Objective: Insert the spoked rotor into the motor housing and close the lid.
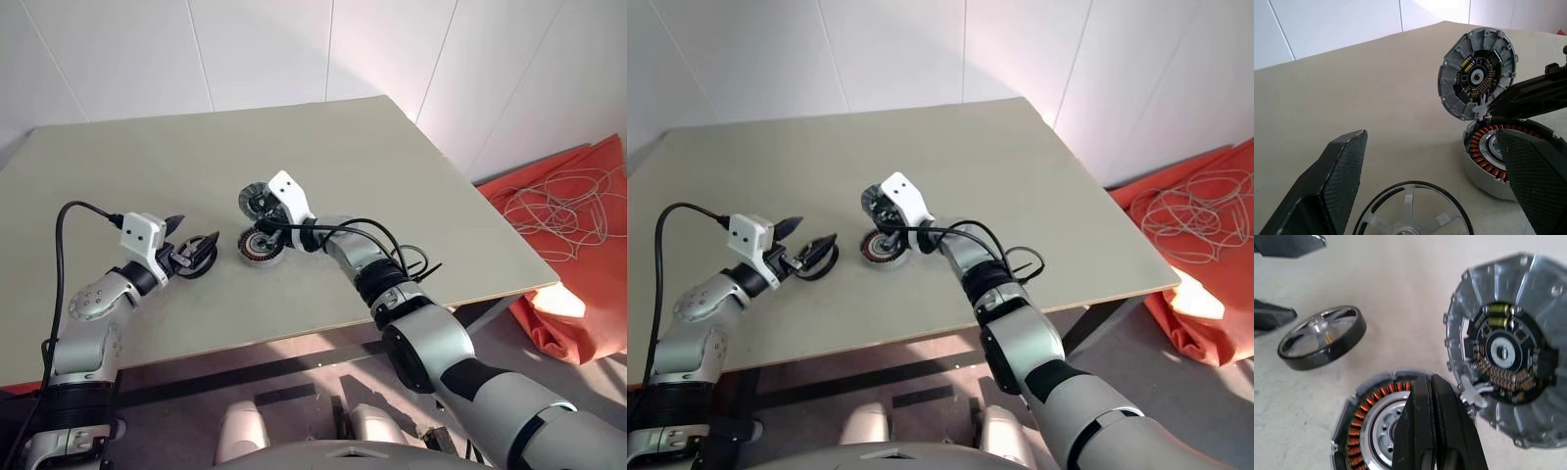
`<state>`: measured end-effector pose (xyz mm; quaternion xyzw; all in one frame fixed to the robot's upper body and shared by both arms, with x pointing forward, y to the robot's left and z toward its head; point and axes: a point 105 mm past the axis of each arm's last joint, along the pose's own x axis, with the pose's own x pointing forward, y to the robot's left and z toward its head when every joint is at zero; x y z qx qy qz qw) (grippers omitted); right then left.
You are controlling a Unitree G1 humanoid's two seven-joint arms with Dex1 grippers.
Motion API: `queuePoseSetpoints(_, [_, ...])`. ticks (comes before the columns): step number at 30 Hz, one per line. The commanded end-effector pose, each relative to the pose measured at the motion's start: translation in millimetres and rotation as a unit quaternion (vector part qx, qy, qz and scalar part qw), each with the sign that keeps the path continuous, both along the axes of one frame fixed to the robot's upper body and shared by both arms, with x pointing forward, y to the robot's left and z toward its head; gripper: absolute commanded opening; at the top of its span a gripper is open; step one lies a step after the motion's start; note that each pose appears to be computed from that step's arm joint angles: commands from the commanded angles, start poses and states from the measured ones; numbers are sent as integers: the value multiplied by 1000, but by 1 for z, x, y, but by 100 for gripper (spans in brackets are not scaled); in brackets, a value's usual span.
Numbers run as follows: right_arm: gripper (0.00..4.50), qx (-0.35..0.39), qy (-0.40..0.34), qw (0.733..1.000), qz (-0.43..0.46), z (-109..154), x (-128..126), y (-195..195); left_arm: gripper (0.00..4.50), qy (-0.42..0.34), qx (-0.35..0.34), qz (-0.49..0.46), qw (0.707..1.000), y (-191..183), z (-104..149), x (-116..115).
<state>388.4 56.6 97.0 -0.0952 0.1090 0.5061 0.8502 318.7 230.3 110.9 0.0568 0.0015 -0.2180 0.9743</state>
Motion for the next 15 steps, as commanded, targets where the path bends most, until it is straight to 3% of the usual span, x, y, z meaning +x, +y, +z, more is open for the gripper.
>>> queuePoseSetpoints(1, [3, 14, -10, 1000, 6, 11, 0, 7, 450, -23, 7, 0, 1000, 2, 12, 2])
queuePoseSetpoints(9, [3, -33, 72, 997, -12, -54, -16, -2, 450, -20, 10, 2, 1000, 7, 6, 0])
queuePoseSetpoints(15, [3, -20, 55, 998, -22, -41, -7, -8, 450, -19, 11, 4, 1000, 12, 4, 1])
